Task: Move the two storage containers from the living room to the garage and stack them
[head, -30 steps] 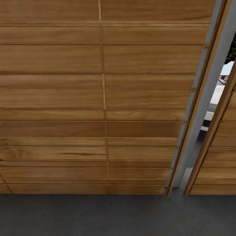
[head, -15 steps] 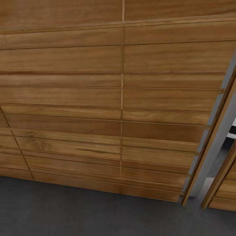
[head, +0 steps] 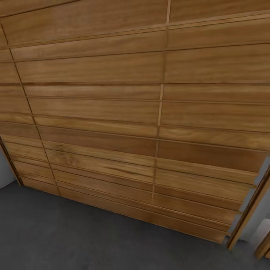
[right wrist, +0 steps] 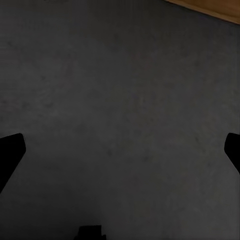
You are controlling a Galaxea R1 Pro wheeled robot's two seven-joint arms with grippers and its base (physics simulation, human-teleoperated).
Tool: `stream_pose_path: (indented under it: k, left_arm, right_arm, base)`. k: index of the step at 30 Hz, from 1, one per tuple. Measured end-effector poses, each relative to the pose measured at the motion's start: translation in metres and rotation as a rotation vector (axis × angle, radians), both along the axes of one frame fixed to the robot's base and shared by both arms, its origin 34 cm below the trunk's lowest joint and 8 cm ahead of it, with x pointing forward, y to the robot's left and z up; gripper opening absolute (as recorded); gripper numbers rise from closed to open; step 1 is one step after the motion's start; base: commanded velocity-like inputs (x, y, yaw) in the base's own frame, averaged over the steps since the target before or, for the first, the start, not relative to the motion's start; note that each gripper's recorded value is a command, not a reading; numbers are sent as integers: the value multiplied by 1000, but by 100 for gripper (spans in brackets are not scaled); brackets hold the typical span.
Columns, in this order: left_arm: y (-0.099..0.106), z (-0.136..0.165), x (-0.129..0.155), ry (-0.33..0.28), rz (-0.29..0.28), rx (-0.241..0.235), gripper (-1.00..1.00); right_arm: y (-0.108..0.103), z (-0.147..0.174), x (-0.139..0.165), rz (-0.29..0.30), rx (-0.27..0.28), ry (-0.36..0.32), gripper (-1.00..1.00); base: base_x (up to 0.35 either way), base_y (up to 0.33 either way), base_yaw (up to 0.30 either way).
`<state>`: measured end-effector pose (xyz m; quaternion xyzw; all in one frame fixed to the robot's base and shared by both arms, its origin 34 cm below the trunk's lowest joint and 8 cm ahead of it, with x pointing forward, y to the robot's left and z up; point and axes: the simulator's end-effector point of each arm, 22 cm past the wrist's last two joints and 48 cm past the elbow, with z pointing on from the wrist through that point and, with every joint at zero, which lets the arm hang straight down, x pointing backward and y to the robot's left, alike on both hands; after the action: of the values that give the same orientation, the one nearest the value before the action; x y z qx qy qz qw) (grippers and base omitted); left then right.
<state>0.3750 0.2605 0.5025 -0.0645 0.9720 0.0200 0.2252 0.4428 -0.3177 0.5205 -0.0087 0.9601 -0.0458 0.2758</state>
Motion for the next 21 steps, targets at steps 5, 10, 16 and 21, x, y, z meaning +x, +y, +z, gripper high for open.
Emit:
stream_pose_path:
  k: [5,10,16,21]
  left_arm:
    - [-1,0,0,0,0,-1,100]
    - [-1,0,0,0,0,-1,100]
    - [-1,0,0,0,0,-2,100]
    - [-1,0,0,0,0,-1,100]
  right_arm:
    - [0,0,0,0,0,1,100]
    - [0,0,0,0,0,1,100]
    - [0,0,0,0,0,1,100]
    - [0,0,0,-1,0,1,100]
  base:
    - [0,0,296]
    - [0,0,296]
    - [0,0,296]
    - [0,0,296]
